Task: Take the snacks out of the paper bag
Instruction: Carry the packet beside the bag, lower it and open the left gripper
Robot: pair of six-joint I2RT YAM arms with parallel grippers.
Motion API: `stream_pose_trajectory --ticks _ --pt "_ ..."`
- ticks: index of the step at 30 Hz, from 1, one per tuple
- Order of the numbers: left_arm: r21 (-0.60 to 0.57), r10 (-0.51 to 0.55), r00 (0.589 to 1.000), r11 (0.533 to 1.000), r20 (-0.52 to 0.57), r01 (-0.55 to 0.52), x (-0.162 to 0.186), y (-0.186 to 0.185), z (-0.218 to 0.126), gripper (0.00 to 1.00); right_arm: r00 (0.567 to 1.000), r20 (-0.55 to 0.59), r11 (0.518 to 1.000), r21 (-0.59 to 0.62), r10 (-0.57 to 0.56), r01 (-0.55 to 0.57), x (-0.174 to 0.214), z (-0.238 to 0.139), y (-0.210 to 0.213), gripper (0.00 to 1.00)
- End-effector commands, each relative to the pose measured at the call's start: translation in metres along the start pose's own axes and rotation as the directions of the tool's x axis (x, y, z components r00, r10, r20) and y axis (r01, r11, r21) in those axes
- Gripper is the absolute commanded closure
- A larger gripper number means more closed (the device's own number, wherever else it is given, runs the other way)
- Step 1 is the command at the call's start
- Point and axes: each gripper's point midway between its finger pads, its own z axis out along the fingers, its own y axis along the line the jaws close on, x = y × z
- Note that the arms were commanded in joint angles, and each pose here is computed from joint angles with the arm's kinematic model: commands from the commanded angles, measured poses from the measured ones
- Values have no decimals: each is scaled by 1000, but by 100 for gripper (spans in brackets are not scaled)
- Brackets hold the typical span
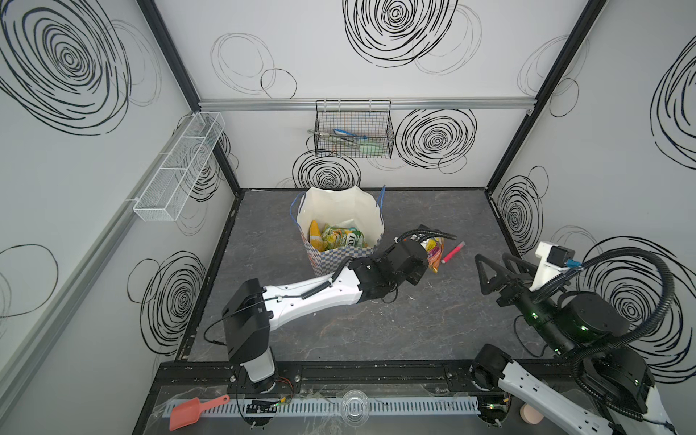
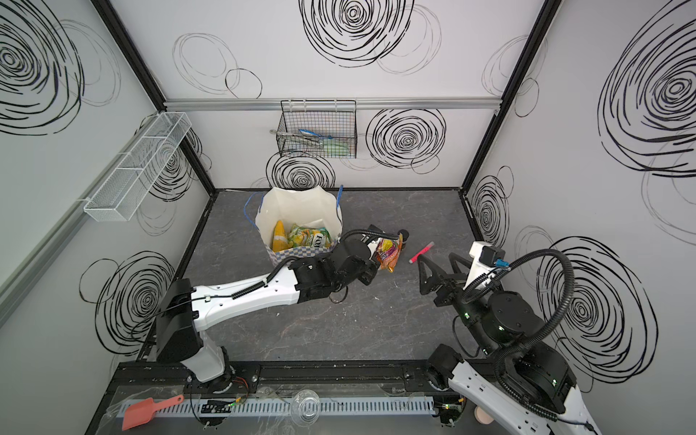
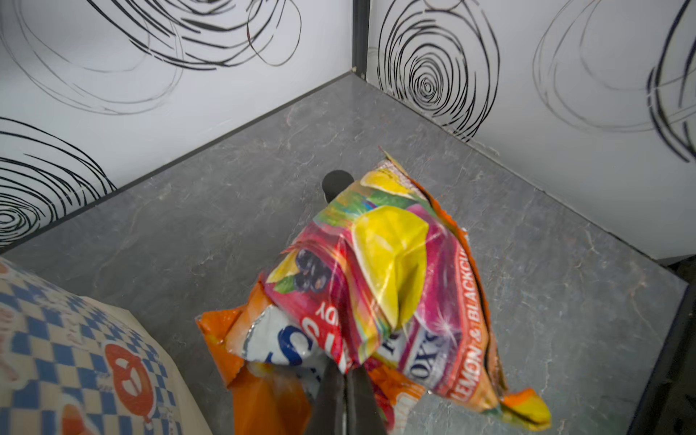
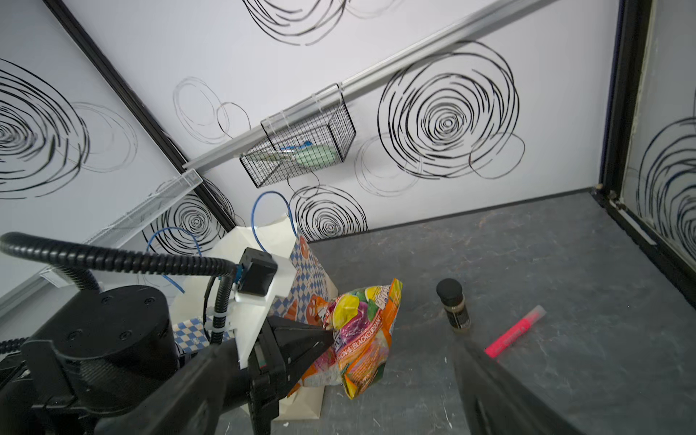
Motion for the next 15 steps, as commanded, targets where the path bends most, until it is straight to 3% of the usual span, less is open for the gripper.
stream_pose_trajectory --ticks 1,8,15 --pt "18 -72 995 997 66 71 -9 -10 15 100 976 -216 996 89 28 -8 54 10 -16 3" --pt "9 -33 996 999 -77 33 51 -22 61 100 949 -277 989 56 150 -140 99 17 -18 3" --pt "14 -5 983 1000 -185 8 100 -21 95 100 912 -361 979 130 193 -156 136 19 -33 3"
